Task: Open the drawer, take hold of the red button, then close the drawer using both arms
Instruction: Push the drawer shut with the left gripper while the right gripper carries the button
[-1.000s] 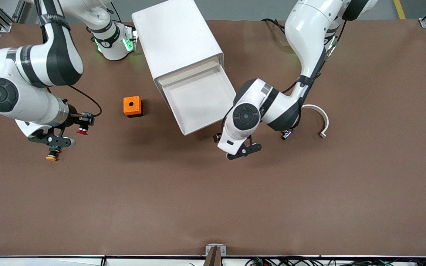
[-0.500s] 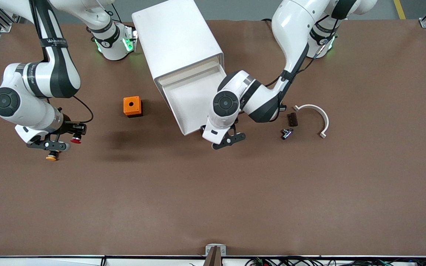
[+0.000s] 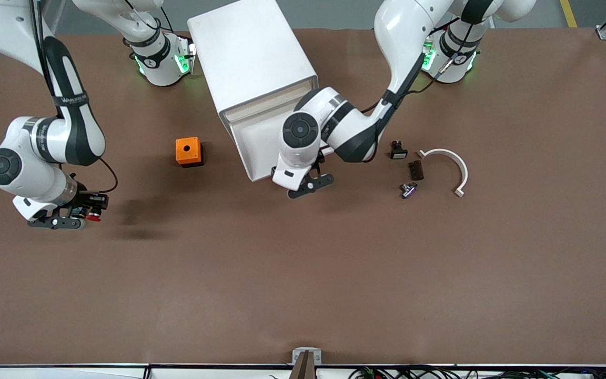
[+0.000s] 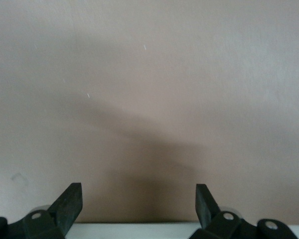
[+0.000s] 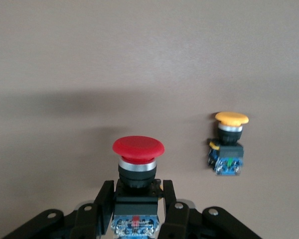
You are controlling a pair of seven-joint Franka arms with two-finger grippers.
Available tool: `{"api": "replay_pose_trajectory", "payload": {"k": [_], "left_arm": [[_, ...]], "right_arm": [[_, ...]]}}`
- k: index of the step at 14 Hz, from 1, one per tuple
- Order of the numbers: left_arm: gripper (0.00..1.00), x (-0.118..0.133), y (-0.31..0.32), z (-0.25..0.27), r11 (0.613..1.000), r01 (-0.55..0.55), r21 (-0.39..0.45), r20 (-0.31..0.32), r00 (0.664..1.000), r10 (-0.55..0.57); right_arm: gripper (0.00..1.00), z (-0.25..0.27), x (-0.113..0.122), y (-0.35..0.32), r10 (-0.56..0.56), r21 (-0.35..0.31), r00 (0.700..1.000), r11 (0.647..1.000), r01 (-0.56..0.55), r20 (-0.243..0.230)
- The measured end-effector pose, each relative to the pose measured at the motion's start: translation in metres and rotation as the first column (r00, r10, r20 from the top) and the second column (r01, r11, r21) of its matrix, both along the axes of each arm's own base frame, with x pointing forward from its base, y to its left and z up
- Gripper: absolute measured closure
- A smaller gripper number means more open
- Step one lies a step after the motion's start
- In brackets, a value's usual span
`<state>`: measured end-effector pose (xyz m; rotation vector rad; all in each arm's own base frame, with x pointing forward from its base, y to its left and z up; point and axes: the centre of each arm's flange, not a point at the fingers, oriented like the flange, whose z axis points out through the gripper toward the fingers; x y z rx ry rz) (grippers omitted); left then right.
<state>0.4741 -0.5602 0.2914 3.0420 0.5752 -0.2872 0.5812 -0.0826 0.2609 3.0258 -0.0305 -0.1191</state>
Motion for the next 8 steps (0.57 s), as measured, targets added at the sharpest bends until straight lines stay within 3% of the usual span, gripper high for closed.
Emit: {"api": "replay_pose_trajectory", "payload": {"k": [4,8], "left_arm": [[0.0,-0.041,-0.033,0.001,1.0,0.007,-0.01,-0.028,1.0,-0.007],[0.0,-0.067,-0.051,0.001,1.0,0.022,-0.013,-0.041,0.999,-0.022]], "right_arm": [[0.56,-0.027,0.004,-0.007,0.029,-0.004,1.0,1.0,-0.029,-0.009],[0.56,-0.048,0.006,-0.007,0.048,-0.008,0.999,0.999,-0.048,-0.007]]}}
